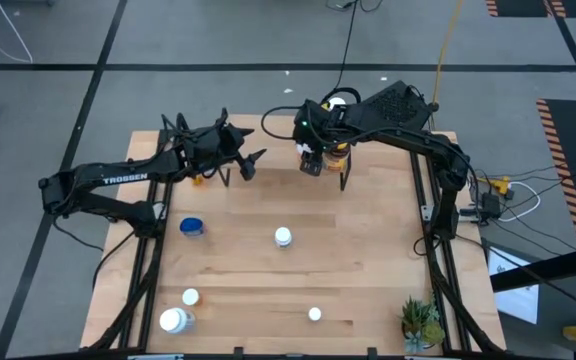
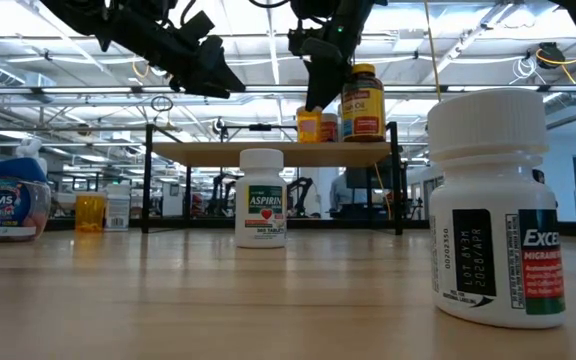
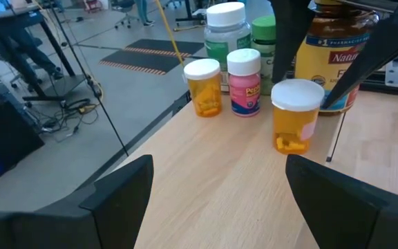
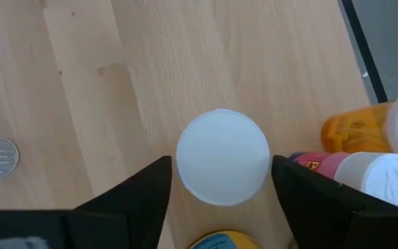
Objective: Pick and place medicine bottles onto shelf by color
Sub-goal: Put the orange pill bottle on the shelf, then adjust the pill bottles on the shelf
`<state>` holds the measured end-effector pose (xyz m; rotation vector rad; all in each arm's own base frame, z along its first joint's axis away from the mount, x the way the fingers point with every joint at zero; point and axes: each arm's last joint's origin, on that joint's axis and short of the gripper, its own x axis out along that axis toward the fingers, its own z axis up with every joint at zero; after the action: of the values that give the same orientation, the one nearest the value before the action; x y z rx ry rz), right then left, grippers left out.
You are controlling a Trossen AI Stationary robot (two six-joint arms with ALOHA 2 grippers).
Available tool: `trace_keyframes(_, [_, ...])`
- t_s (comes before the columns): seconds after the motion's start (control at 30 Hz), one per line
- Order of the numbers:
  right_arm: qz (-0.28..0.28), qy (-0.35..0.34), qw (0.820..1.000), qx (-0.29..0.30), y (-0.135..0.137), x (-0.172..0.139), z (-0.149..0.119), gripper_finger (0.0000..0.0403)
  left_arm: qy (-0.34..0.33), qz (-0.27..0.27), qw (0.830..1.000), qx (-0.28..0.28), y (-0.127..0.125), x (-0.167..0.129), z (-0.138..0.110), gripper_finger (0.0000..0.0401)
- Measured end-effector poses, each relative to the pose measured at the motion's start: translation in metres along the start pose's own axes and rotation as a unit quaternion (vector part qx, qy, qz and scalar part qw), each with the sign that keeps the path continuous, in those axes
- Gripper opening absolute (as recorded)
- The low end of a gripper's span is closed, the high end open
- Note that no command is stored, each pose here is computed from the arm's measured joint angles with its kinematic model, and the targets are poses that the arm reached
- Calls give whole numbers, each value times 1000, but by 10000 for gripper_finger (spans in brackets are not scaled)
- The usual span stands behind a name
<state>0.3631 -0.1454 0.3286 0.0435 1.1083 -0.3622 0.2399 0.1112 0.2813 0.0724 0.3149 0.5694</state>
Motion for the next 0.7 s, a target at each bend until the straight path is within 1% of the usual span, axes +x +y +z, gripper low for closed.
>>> trace_keyframes(0.13, [-3,-18,1000,-11,-1,-6,1,248,-1,-11,1000,-1,-1,0,0,335])
trace_keyframes(0.23, [-10,-63,998,-20,-3,-24,4,249,-9,-30,999,-7,-3,1,1,335])
trace_keyframes(0.33, [-18,-108,994,-28,-5,-43,7,249,-14,-52,998,-7,-7,7,0,335])
trace_keyframes(0.47, [-26,-142,989,-36,-7,-56,8,240,-21,-73,997,-4,-15,21,-6,335])
trace_keyframes(0.53, [-53,-155,985,-52,-9,-66,9,229,-21,-77,997,-4,-18,30,-10,335])
trace_keyframes(0.6, [-105,-151,980,-71,-14,-75,10,208,-24,-76,997,-4,-20,36,-13,335])
trace_keyframes(0.67, [-133,-125,979,-88,-23,-79,8,176,-26,-74,997,-3,-20,41,-14,335])
trace_keyframes(0.7, [-136,-118,980,-88,-27,-79,9,155,-27,-72,997,-1,-20,43,-16,335])
